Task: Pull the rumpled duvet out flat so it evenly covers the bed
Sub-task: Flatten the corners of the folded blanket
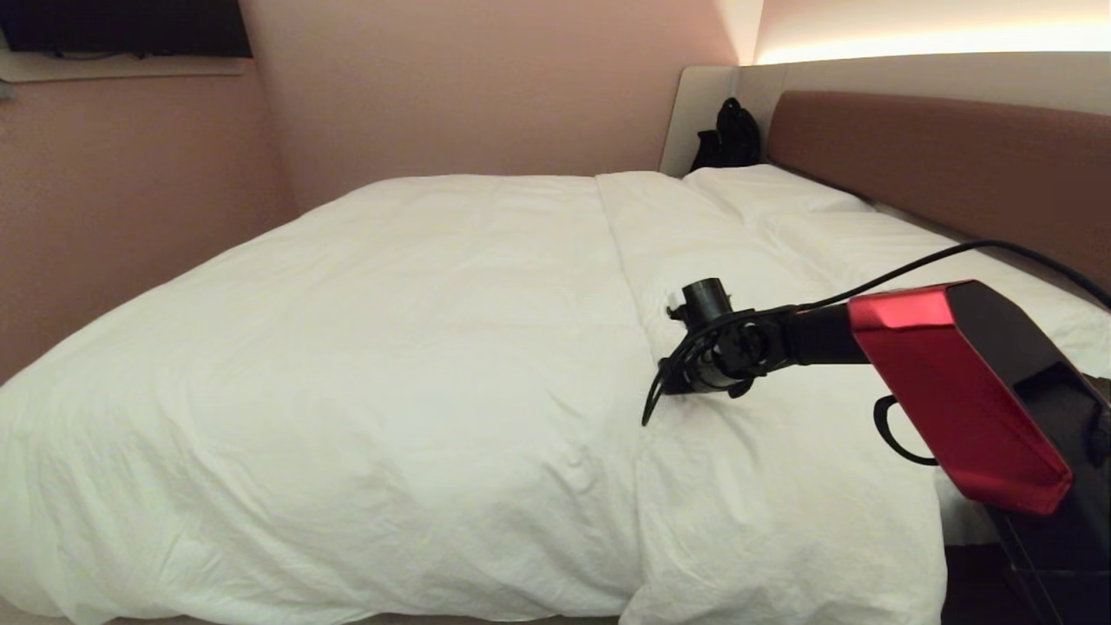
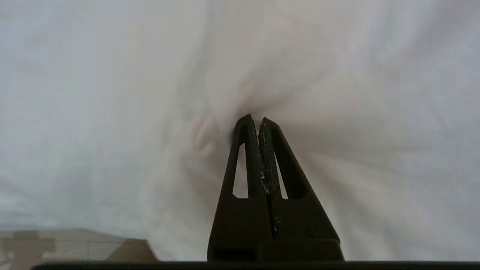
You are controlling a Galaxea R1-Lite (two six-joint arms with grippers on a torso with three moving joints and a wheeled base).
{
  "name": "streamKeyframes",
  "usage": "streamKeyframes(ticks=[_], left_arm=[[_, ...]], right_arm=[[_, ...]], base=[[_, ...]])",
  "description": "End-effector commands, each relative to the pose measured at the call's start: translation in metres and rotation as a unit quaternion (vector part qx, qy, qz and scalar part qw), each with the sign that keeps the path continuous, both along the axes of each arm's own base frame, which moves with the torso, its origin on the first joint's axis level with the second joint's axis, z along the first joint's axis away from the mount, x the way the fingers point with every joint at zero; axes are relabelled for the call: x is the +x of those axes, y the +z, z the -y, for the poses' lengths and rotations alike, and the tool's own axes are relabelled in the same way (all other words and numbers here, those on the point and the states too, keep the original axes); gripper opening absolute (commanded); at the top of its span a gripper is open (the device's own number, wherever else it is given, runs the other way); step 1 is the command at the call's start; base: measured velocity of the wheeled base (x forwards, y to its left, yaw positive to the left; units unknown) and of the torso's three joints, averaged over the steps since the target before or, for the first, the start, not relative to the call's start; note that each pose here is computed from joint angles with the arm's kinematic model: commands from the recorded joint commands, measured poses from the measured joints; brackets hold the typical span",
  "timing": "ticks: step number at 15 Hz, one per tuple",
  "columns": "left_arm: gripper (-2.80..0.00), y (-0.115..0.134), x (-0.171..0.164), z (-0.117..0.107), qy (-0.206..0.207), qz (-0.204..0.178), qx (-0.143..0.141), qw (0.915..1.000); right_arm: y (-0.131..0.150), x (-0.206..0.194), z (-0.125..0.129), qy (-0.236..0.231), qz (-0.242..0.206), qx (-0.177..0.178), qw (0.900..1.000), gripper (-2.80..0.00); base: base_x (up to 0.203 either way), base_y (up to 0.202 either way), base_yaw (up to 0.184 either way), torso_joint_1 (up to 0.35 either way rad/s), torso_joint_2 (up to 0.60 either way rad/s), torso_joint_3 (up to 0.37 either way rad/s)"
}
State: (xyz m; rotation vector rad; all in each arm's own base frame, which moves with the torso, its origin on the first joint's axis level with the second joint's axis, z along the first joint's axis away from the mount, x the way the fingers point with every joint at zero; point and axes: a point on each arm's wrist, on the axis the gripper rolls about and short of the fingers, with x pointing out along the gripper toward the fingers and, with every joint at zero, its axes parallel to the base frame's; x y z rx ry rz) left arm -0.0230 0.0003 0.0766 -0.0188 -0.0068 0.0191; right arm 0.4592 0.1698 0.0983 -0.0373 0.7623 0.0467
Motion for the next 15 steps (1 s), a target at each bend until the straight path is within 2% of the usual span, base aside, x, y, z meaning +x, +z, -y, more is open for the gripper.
streamKeyframes(ticks=[1,9,12,15], left_arm=[[-2.8,0.0,0.0,0.0,0.0,0.001,0.0,1.0],[-2.8,0.0,0.0,0.0,0.0,0.0,0.0,1.0],[-2.8,0.0,0.0,0.0,0.0,0.0,0.0,1.0],[-2.8,0.0,0.0,0.0,0.0,0.001,0.0,1.0]], right_arm=[[0.003,-0.003,-0.006,0.015,-0.003,0.011,1.0,-2.8],[-0.008,-0.009,-0.024,0.052,-0.021,0.02,0.998,-2.8],[0.0,-0.017,-0.037,0.068,-0.016,0.021,0.997,-2.8],[0.019,-0.026,-0.043,0.078,0.001,0.029,0.997,-2.8]], base=[[0.0,0.0,0.0,0.0,0.0,0.0],[0.0,0.0,0.0,0.0,0.0,0.0],[0.0,0.0,0.0,0.0,0.0,0.0],[0.0,0.0,0.0,0.0,0.0,0.0]])
